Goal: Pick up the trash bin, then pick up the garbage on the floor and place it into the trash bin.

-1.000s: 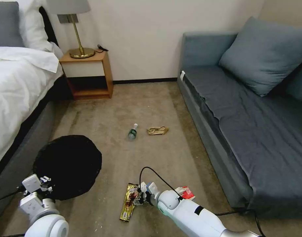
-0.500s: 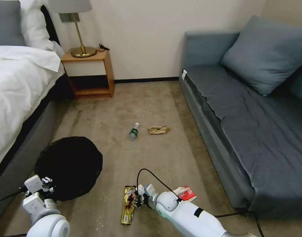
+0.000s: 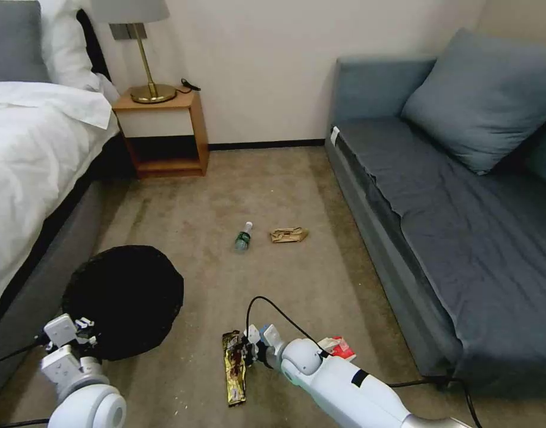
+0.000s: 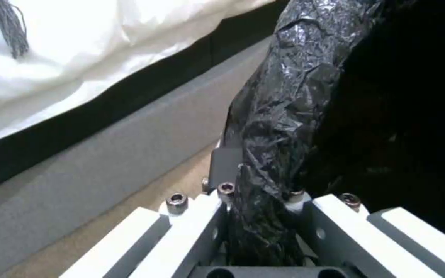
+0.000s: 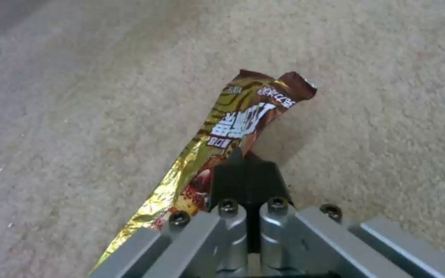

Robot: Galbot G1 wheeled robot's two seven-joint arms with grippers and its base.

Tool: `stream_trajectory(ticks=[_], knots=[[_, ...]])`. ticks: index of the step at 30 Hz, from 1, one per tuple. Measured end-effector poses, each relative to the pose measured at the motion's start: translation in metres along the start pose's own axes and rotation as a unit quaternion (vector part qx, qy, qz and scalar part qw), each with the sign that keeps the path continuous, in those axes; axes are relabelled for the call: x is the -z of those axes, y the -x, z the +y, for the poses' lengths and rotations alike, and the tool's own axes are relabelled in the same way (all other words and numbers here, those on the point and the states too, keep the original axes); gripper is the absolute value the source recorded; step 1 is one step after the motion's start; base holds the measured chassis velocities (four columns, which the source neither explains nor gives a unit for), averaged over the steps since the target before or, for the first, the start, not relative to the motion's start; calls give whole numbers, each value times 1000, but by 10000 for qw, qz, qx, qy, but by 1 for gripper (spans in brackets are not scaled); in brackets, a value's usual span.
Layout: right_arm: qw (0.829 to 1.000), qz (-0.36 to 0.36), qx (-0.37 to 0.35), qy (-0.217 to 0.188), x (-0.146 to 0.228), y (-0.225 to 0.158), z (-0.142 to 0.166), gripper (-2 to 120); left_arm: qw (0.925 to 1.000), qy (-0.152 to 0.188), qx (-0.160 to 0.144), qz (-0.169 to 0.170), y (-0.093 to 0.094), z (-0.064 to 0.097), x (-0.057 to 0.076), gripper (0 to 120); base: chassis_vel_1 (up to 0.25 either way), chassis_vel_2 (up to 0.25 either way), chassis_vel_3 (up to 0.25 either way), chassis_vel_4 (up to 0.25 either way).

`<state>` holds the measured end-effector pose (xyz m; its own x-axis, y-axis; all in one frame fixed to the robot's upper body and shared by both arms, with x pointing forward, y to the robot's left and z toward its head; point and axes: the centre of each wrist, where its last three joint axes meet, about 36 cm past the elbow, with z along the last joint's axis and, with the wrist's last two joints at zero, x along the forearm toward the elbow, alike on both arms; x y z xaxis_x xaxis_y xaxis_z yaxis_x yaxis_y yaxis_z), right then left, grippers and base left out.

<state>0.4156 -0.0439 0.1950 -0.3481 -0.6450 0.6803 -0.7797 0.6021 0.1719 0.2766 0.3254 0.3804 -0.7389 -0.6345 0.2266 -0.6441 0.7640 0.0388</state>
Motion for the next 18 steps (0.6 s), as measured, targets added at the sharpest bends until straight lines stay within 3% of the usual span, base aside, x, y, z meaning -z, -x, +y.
stream_trajectory(ticks=[7, 18], knots=[[9998, -178, -66, 61, 6, -3, -7, 0, 10000, 29, 4, 31, 1, 1, -3, 1, 0, 0, 0, 0], [9847, -1590, -555, 438, 83, -37, -50, 0, 9998, 72, -54, 154, 0, 0, -11, 1, 0, 0, 0, 0]])
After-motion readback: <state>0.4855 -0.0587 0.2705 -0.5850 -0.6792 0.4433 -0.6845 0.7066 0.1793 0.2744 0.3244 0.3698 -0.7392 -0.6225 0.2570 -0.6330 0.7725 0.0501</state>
